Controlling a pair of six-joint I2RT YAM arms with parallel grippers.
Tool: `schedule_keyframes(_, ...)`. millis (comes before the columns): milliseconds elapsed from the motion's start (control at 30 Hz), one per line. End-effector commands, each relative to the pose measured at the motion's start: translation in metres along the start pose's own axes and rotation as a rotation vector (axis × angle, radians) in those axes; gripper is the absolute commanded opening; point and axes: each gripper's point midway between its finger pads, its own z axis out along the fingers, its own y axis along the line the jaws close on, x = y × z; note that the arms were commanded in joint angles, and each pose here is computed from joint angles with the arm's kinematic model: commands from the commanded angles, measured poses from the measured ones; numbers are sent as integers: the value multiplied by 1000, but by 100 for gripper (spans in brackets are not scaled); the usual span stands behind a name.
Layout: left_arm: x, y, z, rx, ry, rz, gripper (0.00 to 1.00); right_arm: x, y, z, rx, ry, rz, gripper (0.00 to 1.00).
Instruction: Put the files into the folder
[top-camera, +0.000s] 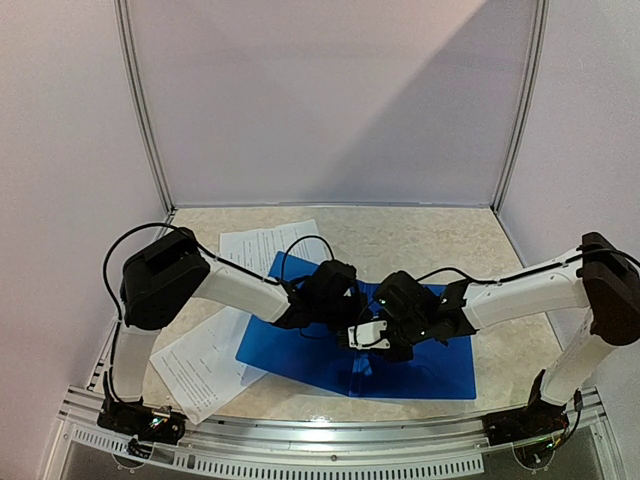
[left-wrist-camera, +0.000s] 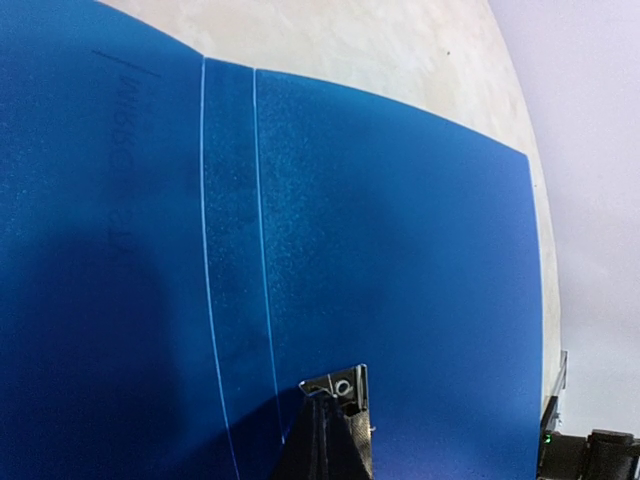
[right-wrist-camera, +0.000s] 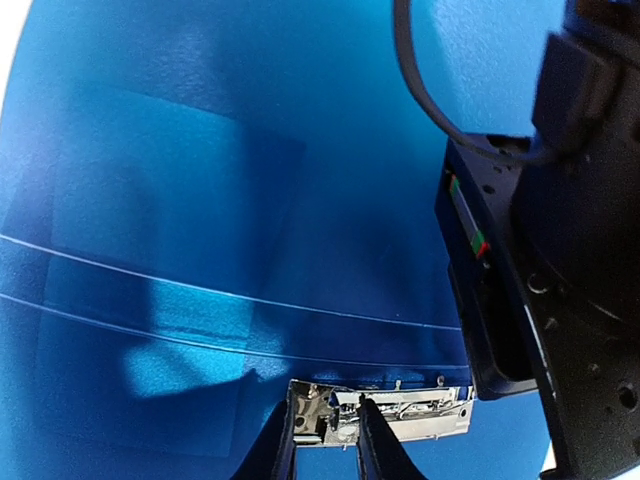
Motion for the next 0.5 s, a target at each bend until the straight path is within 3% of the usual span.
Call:
schedule_keyframes(0, 22, 15, 7, -36, 48, 7, 0, 3, -2, 3, -33, 6, 67, 21)
schedule_keyframes(133, 24, 15, 7, -33, 51, 10, 0, 6, -5, 4, -34, 11, 95, 15)
schedule_keyframes(467, 24, 15, 8, -29, 52, 8, 0, 5, 2, 10, -84, 7, 117, 13)
